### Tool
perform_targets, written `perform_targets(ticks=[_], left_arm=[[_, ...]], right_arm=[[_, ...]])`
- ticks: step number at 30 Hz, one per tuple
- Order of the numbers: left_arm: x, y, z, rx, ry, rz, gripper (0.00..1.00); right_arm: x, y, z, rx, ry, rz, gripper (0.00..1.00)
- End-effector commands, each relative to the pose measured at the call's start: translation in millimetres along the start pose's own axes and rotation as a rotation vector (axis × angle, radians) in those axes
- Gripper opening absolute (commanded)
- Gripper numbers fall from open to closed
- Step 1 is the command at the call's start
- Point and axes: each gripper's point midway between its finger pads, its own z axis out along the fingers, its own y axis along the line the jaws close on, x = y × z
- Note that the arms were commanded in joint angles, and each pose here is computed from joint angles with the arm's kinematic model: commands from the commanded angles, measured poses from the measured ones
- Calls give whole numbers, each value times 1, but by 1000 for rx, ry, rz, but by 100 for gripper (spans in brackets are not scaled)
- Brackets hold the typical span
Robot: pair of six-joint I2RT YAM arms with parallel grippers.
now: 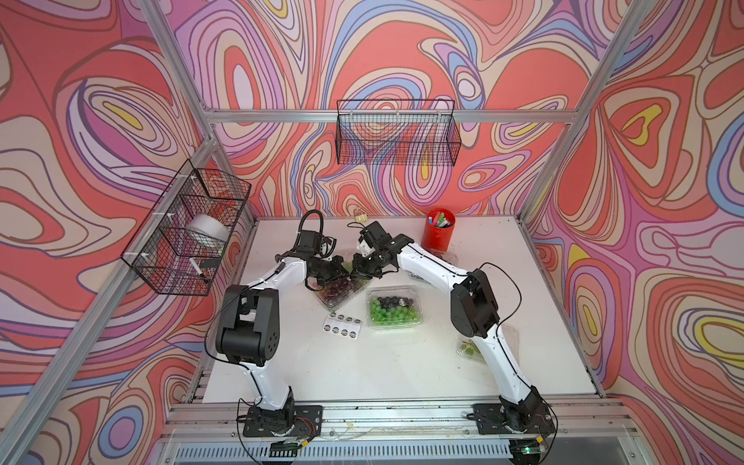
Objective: Label fruit boxes
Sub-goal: Stick the label on the fruit box.
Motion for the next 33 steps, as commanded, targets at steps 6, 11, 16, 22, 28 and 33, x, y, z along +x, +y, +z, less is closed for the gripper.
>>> perform_targets(ticks=[6,11,16,22,28,33], left_arm=[[30,36,7,-148,89,-9,4],[28,34,6,-147,86,-4,4],[29,31,7,-144,88,1,4],[27,29,7,-141,84,3,4],[26,27,6,-140,80,4,5],[18,19,-2,-135,54,18,6]], right_arm=[[-12,2,-26,49,-82,-26,19],[-15,19,-35,-16,-100,-47,11],[-10,16,-20,-44,-60,-33,2],[-3,8,0,-59,-12,-14,0],[5,-10,13,-11,21,11,1],[1,-7,9,-10,-2,-4,1]])
